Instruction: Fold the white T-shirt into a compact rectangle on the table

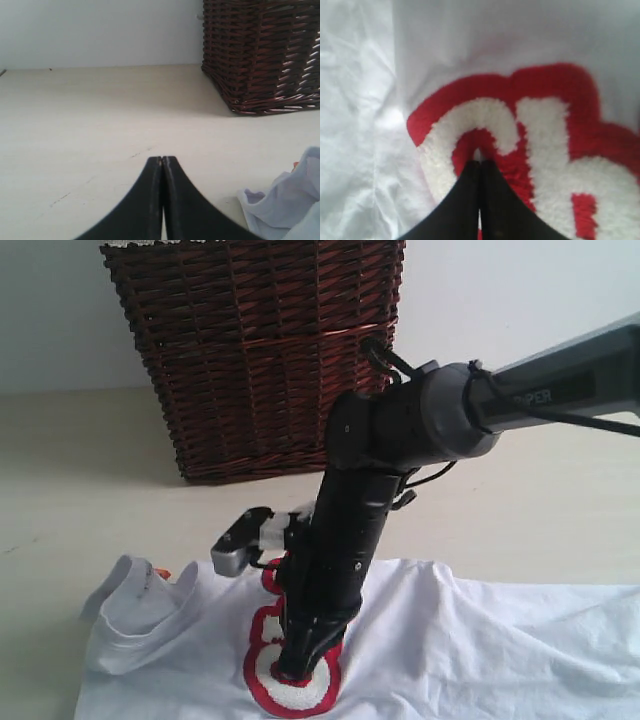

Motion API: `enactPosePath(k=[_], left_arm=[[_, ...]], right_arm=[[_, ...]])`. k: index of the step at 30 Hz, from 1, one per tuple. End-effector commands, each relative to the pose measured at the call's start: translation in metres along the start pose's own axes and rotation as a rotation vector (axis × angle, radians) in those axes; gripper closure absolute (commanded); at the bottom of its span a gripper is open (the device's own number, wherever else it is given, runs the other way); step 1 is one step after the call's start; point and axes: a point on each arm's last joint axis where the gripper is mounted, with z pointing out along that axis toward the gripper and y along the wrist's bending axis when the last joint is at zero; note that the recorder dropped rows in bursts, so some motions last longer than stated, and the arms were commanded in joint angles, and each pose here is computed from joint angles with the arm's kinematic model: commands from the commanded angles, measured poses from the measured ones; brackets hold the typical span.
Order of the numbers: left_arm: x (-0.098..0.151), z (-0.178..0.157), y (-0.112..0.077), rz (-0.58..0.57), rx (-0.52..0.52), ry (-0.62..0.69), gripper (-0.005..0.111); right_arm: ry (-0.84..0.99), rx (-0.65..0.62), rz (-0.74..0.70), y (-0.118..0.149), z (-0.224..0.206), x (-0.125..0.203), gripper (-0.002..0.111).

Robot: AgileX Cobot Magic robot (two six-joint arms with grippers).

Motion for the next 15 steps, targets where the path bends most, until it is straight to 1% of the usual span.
enactPosePath(k=[1, 2, 3, 4, 5, 6, 7, 8, 9, 10, 11, 12, 14, 15], left_arm=[[-0.001, 0.000, 0.000, 0.001, -0.001, -0.015, 0.107], [-0.001, 0.000, 0.000, 0.001, -0.001, -0.015, 0.107], [-0.001, 0.000, 0.000, 0.001, -0.001, -0.015, 0.107], [-0.001, 0.000, 0.000, 0.001, -0.001, -0.015, 0.107], [-0.001, 0.000, 0.000, 0.001, -0.001, -0.015, 0.107], [-0.001, 0.000, 0.000, 0.001, -0.001, -0.015, 0.107], [-0.001, 0.000, 0.000, 0.001, -0.001, -0.015, 0.107], [-0.001, 0.000, 0.000, 0.001, -0.001, -0.015, 0.107], [-0.001, 0.000, 0.000, 0.001, -0.001, -0.015, 0.107], [-0.001, 0.000, 0.000, 0.001, -0.001, -0.015, 0.107], [-0.001, 0.000, 0.000, 0.001, -0.001, -0.015, 0.107], [-0.001, 0.000, 0.000, 0.001, -0.001, -0.015, 0.107], [-0.001, 0.000, 0.000, 0.001, -0.001, -0.015, 0.107], [-0.001, 0.000, 0.000, 0.001, -0.001, -0.015, 0.107]], right_arm=[[-0.118, 0.130, -0.109, 0.019, -0.050, -0.008, 0.103], [-0.106, 0.218, -0.181, 0.025, -0.072, -0.003, 0.095], [-0.079, 0.289, -0.231, 0.027, -0.086, 0.001, 0.089], [-0.052, 0.370, -0.242, 0.022, -0.105, 0.012, 0.080], [-0.051, 0.419, -0.214, 0.015, -0.120, 0.022, 0.075], [-0.058, 0.456, -0.128, -0.003, -0.140, 0.042, 0.070], [-0.062, 0.465, -0.070, -0.016, -0.150, 0.057, 0.068], [-0.052, 0.454, 0.038, -0.038, -0.166, 0.089, 0.067], [-0.030, 0.434, 0.074, -0.049, -0.174, 0.109, 0.066], [0.003, 0.385, 0.122, -0.064, -0.187, 0.148, 0.067], [0.023, 0.350, 0.114, -0.068, -0.191, 0.167, 0.067], [0.026, 0.348, 0.093, -0.077, -0.197, 0.194, 0.067], [0.052, 0.324, 0.064, -0.085, -0.194, 0.228, 0.067], [0.062, 0.326, 0.066, -0.090, -0.191, 0.239, 0.067]])
